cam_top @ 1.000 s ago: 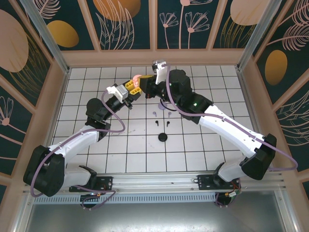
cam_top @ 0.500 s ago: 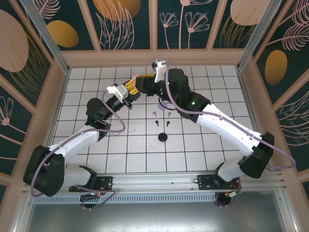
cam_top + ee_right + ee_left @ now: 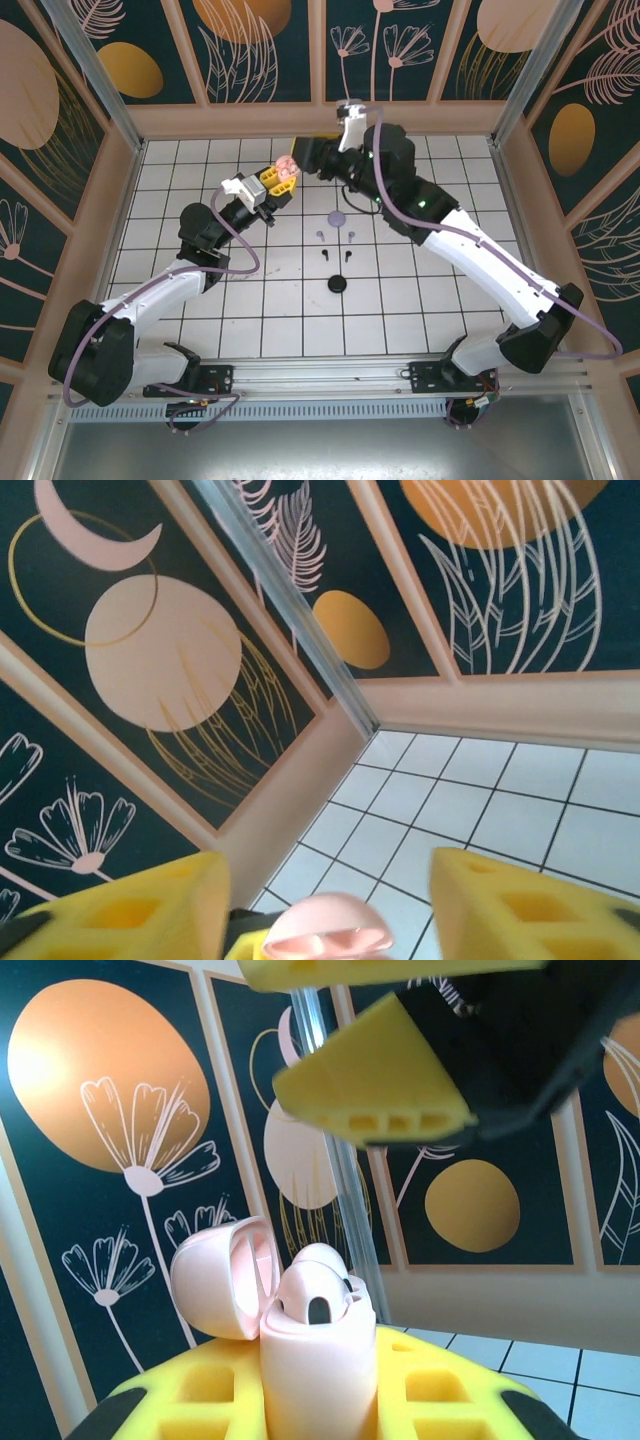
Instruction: Insert the wireless bluetooth earbuds into the charging case
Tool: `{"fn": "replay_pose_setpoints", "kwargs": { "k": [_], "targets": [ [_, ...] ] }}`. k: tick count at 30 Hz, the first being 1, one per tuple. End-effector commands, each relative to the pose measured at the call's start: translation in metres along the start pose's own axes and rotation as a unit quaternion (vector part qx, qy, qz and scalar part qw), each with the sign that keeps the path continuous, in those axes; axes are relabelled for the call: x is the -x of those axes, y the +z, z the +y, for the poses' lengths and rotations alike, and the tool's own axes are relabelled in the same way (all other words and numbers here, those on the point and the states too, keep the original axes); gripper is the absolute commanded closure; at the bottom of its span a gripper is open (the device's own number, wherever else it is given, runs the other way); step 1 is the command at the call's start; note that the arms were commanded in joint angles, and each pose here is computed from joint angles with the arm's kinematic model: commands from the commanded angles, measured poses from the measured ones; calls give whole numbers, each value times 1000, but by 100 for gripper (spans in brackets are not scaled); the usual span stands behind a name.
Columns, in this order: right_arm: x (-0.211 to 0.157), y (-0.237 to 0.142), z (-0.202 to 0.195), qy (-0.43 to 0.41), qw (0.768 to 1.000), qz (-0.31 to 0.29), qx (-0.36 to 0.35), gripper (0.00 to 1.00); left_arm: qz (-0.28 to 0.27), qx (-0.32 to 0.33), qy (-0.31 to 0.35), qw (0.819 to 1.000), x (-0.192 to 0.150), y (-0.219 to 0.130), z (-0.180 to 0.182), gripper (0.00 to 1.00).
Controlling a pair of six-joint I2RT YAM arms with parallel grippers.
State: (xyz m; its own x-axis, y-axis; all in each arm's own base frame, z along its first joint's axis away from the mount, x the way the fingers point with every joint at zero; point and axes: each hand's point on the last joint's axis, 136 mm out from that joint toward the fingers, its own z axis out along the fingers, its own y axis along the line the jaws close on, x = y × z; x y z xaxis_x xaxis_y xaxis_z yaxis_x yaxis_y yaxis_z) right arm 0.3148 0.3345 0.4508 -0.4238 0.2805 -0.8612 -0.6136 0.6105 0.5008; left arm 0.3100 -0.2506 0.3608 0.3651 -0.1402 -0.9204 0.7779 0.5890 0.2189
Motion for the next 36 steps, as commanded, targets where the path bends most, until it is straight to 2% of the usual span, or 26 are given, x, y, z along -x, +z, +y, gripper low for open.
{"fn": "replay_pose_setpoints", "kwargs": {
  "k": [1,6,9,15,22,26,31,33,36],
  "targets": [
    [5,11,-15,9,999,40,-10,65,-16,-19,-1,1000,8,3,-6,100],
    [-5,44,-30,12,993,113,-12,90,2,-38,-9,999,-3,3,-13,100],
    [-18,60,-37,24,987,161,-5,97,6,-44,-11,999,-7,3,-15,100],
    [-46,74,-40,33,972,232,11,100,16,-49,-11,999,-13,6,-15,100],
    [-84,42,-31,30,961,275,9,100,22,-38,-11,999,-15,10,-9,100],
    [-79,14,-36,43,970,241,-11,100,26,-32,-21,999,-19,11,-7,100],
    [-40,-12,-86,101,983,116,-98,99,30,-23,-60,997,-27,9,-6,100],
    [-40,-22,-109,121,981,85,-128,96,43,-10,-87,995,-36,8,-3,100],
    [-57,-31,-136,146,974,72,-158,91,77,17,-145,986,-60,8,4,100]
  ]
}}
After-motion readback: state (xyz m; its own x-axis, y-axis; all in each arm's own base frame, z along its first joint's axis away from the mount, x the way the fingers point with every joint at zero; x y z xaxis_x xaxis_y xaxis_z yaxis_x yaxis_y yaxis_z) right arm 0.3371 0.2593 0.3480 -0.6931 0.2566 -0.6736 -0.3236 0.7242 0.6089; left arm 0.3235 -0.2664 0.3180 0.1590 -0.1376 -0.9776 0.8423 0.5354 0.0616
